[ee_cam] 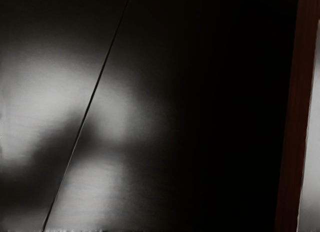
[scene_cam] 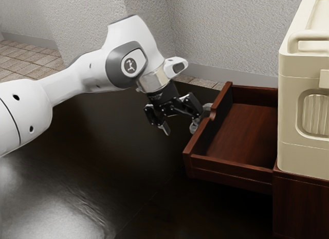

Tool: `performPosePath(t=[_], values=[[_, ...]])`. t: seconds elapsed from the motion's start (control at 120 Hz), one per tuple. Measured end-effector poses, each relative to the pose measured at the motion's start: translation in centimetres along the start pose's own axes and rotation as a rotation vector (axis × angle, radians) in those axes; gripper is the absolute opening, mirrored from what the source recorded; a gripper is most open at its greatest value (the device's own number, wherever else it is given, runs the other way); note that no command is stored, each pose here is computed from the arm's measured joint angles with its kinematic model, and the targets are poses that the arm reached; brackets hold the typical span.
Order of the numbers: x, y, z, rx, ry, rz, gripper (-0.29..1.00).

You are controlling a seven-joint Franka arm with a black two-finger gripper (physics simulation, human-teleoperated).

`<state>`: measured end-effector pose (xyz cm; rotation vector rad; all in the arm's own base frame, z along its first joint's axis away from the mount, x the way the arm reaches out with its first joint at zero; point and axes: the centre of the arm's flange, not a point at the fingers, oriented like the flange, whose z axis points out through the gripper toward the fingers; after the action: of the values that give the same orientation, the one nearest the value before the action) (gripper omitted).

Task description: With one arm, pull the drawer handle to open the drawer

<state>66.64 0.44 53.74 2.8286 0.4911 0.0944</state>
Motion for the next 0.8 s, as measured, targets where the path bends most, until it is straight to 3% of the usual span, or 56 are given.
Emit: performPosePath(t=[0.108,0.3,0.533,0.617,0.8], values=[[-0.2,0.2,-0.8,-0.010,0.009,0.014,0.70],[-1.2,1.3,-3.9,-0.085,0.038,0.033,0.70],[-4.7,2.9,-13.3,-0.166,0.141,0.083,0.70],[-5.9,2.7,-16.8,-0.133,0.160,0.100,0.70],[-7.9,1.2,-18.6,0.027,0.100,0.094,0.70]])
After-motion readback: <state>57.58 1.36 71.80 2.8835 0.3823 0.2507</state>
